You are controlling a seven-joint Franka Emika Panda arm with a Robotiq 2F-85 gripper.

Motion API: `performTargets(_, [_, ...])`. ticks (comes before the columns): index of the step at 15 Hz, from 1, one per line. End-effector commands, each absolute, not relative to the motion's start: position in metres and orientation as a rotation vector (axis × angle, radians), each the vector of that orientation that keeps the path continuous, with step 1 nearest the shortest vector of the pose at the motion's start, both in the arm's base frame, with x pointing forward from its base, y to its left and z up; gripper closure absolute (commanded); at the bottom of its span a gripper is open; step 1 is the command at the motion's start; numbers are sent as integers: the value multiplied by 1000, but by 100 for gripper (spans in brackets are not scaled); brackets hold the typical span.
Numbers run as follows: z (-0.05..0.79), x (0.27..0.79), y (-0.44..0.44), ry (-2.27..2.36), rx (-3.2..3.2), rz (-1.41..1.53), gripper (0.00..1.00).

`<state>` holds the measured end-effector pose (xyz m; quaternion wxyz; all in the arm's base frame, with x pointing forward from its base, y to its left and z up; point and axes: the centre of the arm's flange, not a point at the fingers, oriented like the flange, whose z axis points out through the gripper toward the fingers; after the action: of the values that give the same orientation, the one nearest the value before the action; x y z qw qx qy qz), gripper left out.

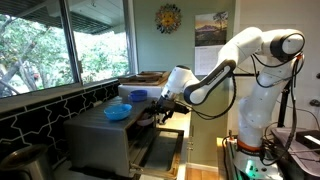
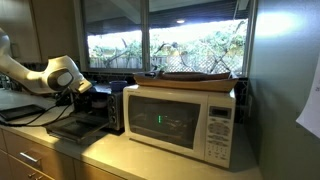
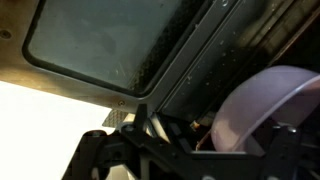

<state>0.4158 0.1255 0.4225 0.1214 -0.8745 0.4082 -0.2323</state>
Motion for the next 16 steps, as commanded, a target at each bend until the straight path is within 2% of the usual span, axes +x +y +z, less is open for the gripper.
performTargets(1, [421, 414, 125, 1178, -2545, -700, 0])
performTargets(6, [420, 414, 125, 1176, -2543, -703, 0])
performTargets(16, [429, 411, 134, 776, -2657, -1125, 0])
